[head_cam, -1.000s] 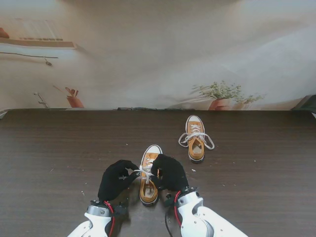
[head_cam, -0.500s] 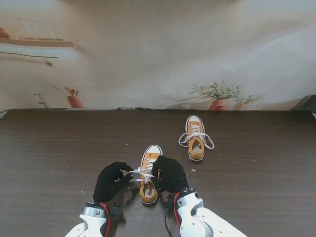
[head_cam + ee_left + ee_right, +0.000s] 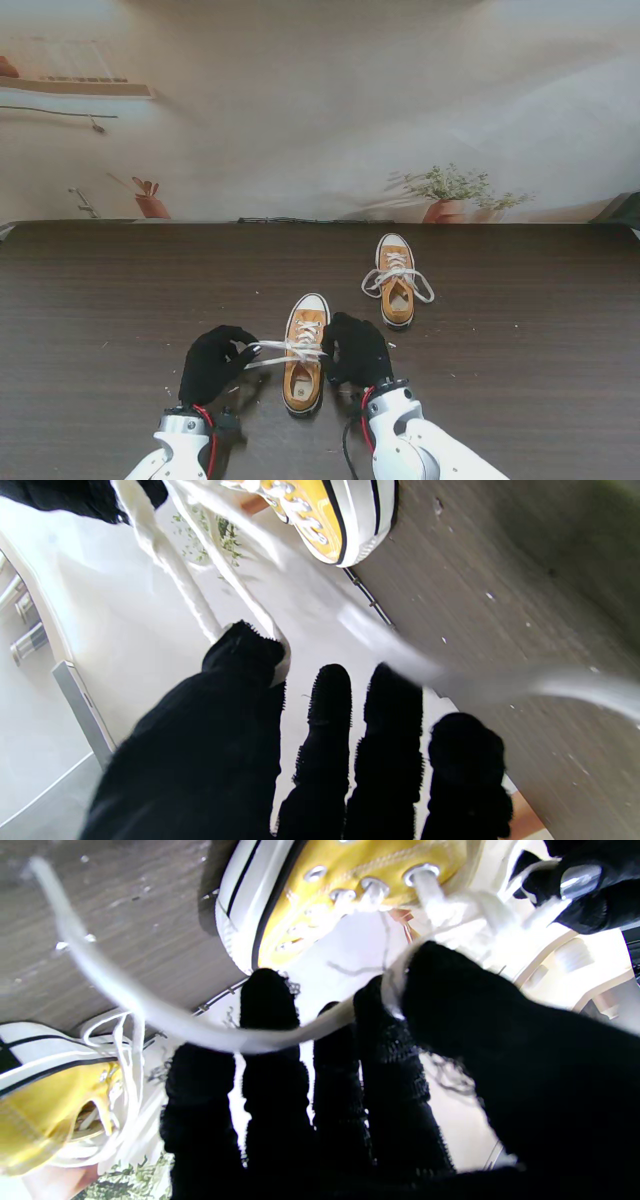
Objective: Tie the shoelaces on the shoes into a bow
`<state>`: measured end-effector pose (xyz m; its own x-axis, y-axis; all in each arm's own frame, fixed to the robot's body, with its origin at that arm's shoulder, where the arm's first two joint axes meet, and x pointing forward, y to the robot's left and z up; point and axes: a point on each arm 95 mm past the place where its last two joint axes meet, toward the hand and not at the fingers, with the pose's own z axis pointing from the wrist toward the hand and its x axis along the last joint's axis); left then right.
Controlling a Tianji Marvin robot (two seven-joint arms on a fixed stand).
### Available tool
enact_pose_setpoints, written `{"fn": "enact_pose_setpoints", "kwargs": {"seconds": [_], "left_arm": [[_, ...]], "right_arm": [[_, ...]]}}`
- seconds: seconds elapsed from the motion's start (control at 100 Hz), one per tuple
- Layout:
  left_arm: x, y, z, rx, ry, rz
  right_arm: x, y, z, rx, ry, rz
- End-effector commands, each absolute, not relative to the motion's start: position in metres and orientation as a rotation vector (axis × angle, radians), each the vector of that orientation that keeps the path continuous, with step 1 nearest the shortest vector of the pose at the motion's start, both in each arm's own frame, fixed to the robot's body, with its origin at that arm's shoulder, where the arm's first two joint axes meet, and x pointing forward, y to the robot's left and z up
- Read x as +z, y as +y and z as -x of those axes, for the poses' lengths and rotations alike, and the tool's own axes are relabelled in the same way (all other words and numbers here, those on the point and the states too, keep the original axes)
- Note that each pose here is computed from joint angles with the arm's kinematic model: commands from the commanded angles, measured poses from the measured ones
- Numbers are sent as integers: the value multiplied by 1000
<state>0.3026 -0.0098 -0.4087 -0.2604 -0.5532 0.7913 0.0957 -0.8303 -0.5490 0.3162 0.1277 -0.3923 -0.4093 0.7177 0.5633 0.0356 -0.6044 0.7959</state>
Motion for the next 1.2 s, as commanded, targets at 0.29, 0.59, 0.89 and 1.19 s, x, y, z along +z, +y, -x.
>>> {"fn": "enact_pose_setpoints", "kwargs": {"seconds": [0.29,0.59,0.89,1.19], "left_arm": [[-406,-2,-314,-2086,543,1624],[-409,2,-309,-2039,530,1655],[-410,12,-303,-2004,503,1650],[-412,21,-299,-1948,474,1644]], "right_arm": [[-391,112,-318,1970,1057,-1349],[-388,101,-315,1900,1031,-1349],[-384,87,-316,1796,1025,-1330],[-384,78,-316,1697,1061,-1329]]}}
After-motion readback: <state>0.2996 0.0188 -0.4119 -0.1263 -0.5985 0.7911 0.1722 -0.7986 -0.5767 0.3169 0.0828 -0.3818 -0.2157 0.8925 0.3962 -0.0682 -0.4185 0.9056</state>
